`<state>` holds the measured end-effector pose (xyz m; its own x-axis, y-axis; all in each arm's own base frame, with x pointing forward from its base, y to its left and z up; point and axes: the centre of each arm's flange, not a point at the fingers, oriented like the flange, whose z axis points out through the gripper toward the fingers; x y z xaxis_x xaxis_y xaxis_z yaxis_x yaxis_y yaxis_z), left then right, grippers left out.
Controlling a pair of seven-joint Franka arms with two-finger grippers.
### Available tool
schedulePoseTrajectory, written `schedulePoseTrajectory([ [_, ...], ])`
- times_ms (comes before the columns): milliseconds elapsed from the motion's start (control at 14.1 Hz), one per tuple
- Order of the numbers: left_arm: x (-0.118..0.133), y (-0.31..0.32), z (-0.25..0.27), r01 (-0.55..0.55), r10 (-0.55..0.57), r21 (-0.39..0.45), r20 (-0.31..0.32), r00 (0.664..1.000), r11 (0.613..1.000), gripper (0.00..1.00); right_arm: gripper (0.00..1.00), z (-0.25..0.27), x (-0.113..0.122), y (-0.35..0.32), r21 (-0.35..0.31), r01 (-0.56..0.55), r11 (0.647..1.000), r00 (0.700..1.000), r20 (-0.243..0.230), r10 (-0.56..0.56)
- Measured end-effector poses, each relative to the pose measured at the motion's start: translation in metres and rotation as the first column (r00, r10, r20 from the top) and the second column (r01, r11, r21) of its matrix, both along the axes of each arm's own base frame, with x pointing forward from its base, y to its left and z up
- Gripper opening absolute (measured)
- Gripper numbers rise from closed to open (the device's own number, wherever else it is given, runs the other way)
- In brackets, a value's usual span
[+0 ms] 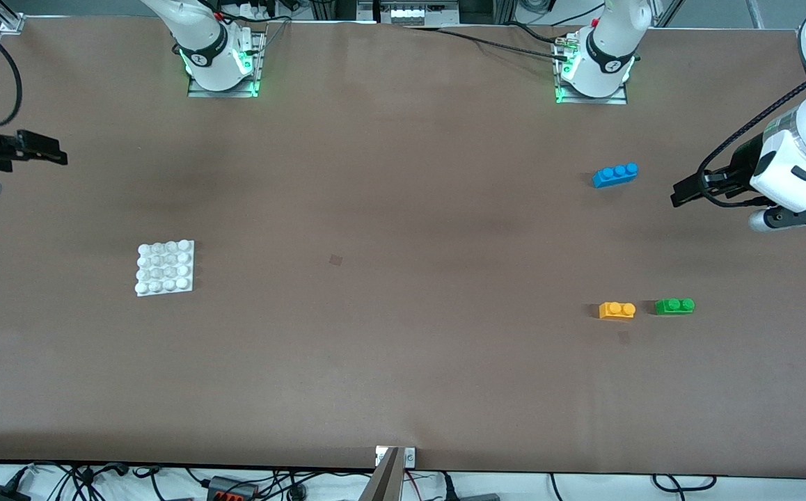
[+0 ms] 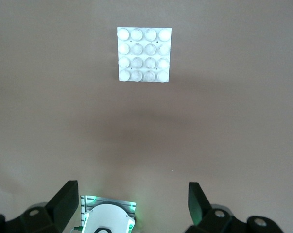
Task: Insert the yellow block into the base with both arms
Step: 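Lower the right gripper onto the white studded base plate, then grasp the base with the right gripper while the left gripper reaches the yellow block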
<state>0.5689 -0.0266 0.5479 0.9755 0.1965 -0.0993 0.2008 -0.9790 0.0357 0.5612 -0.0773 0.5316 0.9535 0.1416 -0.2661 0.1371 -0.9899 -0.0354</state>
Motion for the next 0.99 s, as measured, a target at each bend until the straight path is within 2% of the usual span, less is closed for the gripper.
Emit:
schedulePoseTrajectory([
  [142, 0.0, 0.0, 0.0, 0.0, 0.0, 0.0, -0.002, 1.0, 1.0, 1.0, 1.0, -0.013, 0.016, -0.001, -0.004, -0.001, 1.0, 1.0, -0.009, 0.001],
  [284, 0.0, 0.0, 0.0, 0.0, 0.0, 0.0, -0.004, 1.0, 1.0, 1.0, 1.0, -0.037, 0.036, 0.0, -0.011, -0.008, 1.0, 1.0, 0.013, 0.008],
  [569, -0.001, -0.002, 0.0, 0.003, -0.003, 0.0, -0.005, 1.0, 1.0, 1.0, 1.0, -0.136, 0.069, 0.0, -0.013, -0.015, 1.0, 1.0, -0.023, 0.015],
  [640, -0.001, -0.002, 0.0, 0.003, -0.003, 0.0, -0.005, 1.0, 1.0, 1.0, 1.0, -0.164, 0.075, -0.001, -0.016, -0.015, 1.0, 1.0, -0.011, 0.015],
  [782, -0.001, -0.002, 0.0, 0.003, -0.003, 0.0, -0.004, 1.0, 1.0, 1.0, 1.0, -0.218, 0.079, -0.007, -0.028, 0.001, 1.0, 0.999, 0.045, 0.0],
  [924, -0.001, -0.001, 0.0, 0.003, -0.003, 0.0, -0.004, 1.0, 1.0, 1.0, 1.0, -0.259, 0.07, -0.011, -0.024, 0.055, 0.998, 0.994, 0.092, -0.053],
  [995, -0.001, -0.001, 0.0, 0.003, -0.003, 0.0, -0.005, 1.0, 1.0, 1.0, 1.0, -0.274, 0.064, -0.011, -0.007, 0.09, 0.996, 0.991, 0.095, -0.089],
])
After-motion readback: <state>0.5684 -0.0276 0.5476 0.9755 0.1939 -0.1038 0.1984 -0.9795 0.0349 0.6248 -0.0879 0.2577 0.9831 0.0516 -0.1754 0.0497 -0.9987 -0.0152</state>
